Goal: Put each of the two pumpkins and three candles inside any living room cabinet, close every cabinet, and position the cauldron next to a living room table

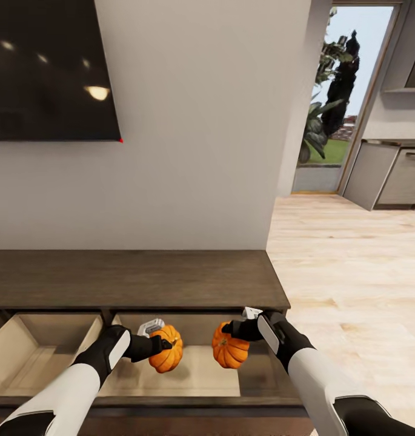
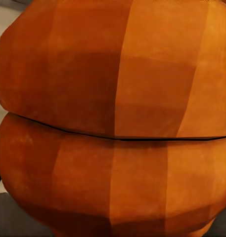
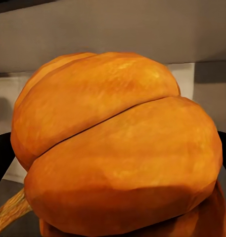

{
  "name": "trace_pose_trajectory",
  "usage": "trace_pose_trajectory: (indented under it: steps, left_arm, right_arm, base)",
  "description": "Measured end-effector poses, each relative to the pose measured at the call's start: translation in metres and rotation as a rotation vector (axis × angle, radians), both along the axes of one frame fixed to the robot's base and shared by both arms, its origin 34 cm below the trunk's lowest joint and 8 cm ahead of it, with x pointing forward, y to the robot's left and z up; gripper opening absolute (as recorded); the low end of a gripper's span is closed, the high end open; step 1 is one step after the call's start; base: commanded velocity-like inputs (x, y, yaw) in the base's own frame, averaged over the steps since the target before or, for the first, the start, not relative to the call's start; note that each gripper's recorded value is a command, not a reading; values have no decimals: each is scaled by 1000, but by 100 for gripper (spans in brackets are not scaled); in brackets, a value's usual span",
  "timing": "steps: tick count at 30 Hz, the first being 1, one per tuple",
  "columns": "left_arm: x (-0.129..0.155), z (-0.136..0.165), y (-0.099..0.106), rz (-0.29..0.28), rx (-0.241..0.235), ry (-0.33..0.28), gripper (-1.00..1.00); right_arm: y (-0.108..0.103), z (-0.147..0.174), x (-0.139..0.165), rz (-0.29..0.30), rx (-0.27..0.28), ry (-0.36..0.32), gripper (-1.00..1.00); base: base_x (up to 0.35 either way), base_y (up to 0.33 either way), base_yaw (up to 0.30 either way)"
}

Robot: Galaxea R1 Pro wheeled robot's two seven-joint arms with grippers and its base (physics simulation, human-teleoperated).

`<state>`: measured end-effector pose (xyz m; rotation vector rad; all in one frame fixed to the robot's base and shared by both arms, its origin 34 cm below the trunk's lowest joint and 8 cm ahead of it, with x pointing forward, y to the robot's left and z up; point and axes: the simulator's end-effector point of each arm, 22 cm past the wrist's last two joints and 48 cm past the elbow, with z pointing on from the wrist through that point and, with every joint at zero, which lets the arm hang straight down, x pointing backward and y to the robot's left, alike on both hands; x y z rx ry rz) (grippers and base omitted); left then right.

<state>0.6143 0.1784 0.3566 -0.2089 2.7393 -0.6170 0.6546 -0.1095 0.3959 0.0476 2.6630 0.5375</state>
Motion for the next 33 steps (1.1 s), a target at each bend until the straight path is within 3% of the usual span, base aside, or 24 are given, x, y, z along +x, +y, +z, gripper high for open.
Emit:
trace_pose_trajectory:
  steps: [15,17,20,24,33]
  left_arm:
    - [-6,-14,-6,-7,-2,24,-100]
    - [-7,-17,-2,-4,20,32,-100]
    - [-8,-23,6,6,63,45,-100]
    - [-8,-28,10,20,101,60,-100]
    - [-10,-37,16,27,138,81,-100]
  right_arm:
    - [-5,-20,-8,-7,-26,41,-100]
    - [-14,-28,-10,-22,-76,55,-100]
    - [-16,-33,-12,-38,-100,69,-100]
    - [-10,-36,-14,-39,-108,78,-100]
    - [-8,-38,-10,-39,-108,81,-100]
  base:
    - [0,0,0]
    - [0,0,0]
    - [0,0,0]
    - [0,0,0]
    - [0,0,0]
